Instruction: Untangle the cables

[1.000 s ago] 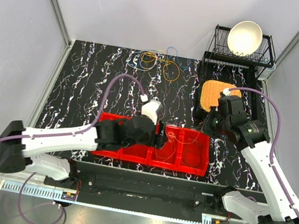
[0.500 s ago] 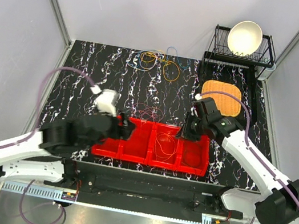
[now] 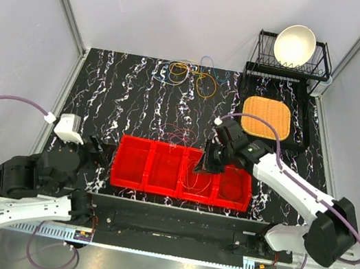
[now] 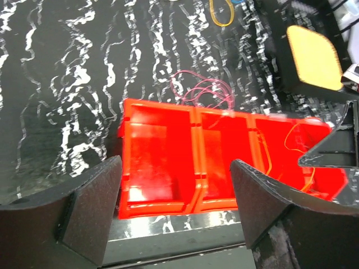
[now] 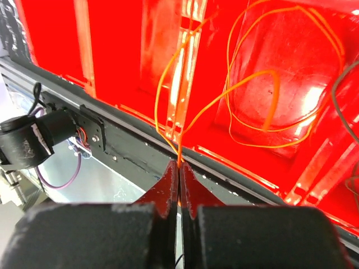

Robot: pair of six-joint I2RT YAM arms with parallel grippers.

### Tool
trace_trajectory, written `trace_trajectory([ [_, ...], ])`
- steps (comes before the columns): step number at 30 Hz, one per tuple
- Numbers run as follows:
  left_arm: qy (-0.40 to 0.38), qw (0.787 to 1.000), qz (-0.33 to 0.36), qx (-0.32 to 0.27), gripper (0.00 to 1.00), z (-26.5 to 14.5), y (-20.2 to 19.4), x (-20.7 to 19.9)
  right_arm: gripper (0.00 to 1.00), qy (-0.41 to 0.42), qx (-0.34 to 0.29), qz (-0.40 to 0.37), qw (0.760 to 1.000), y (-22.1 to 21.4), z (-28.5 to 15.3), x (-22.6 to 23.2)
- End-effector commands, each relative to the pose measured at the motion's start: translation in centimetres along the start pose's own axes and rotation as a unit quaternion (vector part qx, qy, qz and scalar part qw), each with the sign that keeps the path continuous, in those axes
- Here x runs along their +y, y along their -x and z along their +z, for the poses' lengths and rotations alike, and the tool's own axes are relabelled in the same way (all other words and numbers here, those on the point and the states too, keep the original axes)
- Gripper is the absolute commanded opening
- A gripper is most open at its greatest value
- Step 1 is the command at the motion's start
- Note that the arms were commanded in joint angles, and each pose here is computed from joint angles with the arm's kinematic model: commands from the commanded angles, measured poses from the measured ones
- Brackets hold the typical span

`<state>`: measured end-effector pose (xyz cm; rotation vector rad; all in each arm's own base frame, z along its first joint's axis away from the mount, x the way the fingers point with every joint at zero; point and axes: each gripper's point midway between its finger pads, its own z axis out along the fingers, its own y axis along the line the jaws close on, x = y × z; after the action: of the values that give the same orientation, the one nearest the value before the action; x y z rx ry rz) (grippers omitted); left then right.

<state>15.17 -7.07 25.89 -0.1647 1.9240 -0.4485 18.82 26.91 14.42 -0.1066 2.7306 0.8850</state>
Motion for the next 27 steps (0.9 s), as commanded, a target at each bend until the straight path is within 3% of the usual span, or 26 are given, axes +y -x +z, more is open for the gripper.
trace_trajectory([
  [1, 0.028, 1.000, 0.007, -0.013, 0.82, 0.5, 0.0, 0.9, 0.00, 0.012, 0.037, 0.013, 0.999, -1.3, 1.9, -0.2],
  [10, 0.041, 0.999, 0.034, 0.002, 0.82, 1.1, -0.8, 0.5, 0.00, -0.001, 0.046, 0.029, 0.999, -0.7, 3.2, -0.3],
  [18, 0.032, 0.999, 0.022, -0.001, 0.82, 0.9, -0.7, 0.6, 0.00, -0.036, 0.019, 0.063, 0.997, 2.5, 3.0, -3.4],
  [27, 0.032, 0.999, 0.023, -0.001, 0.82, 0.9, -0.7, 0.6, 0.00, -0.078, 0.015, 0.045, 0.996, 3.6, 2.1, -5.5],
])
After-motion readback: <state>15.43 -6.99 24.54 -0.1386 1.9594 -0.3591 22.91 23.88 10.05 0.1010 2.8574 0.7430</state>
